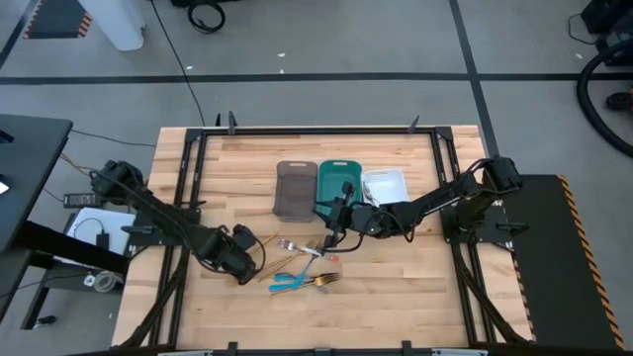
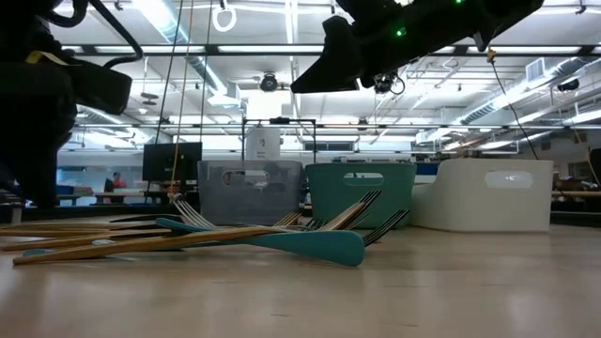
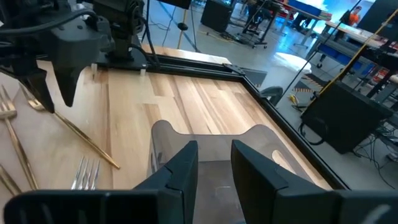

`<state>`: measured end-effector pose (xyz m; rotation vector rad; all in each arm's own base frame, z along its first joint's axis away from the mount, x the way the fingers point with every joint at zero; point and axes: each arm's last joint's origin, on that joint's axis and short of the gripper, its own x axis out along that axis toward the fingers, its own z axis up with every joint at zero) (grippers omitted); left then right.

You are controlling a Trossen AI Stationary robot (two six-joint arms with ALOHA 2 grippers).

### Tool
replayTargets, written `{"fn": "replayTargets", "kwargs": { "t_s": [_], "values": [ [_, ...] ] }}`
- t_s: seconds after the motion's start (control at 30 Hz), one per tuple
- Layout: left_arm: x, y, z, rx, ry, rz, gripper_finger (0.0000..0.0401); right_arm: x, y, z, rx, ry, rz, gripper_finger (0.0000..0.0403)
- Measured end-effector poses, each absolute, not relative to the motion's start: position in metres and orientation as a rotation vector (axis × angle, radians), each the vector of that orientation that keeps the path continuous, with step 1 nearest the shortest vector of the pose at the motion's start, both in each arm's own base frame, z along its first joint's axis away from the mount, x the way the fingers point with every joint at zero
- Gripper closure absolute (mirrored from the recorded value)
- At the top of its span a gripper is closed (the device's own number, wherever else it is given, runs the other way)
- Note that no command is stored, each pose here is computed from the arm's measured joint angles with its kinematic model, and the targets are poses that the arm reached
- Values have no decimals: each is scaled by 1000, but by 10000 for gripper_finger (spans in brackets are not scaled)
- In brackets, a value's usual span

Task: Sort silverware by color (type)
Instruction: Put the gold fork into the black bin

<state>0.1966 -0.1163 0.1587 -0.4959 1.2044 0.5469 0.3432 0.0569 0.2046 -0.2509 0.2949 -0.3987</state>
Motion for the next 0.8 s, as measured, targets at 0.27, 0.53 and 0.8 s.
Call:
{"fn": "replayTargets", "kwargs": {
  "t_s": [0.27, 0.53, 0.8],
  "values": [
    [191, -126, 159, -456, 1144, 549, 278, 343, 57, 205, -251, 295, -399, 299],
    [186, -134, 151, -413, 1155, 570, 278, 343, 57, 205, -251, 296, -396, 299],
    [186, -140, 139, -381, 1192, 576, 278, 343, 57, 205, -251, 296, -393, 299]
  ]
}}
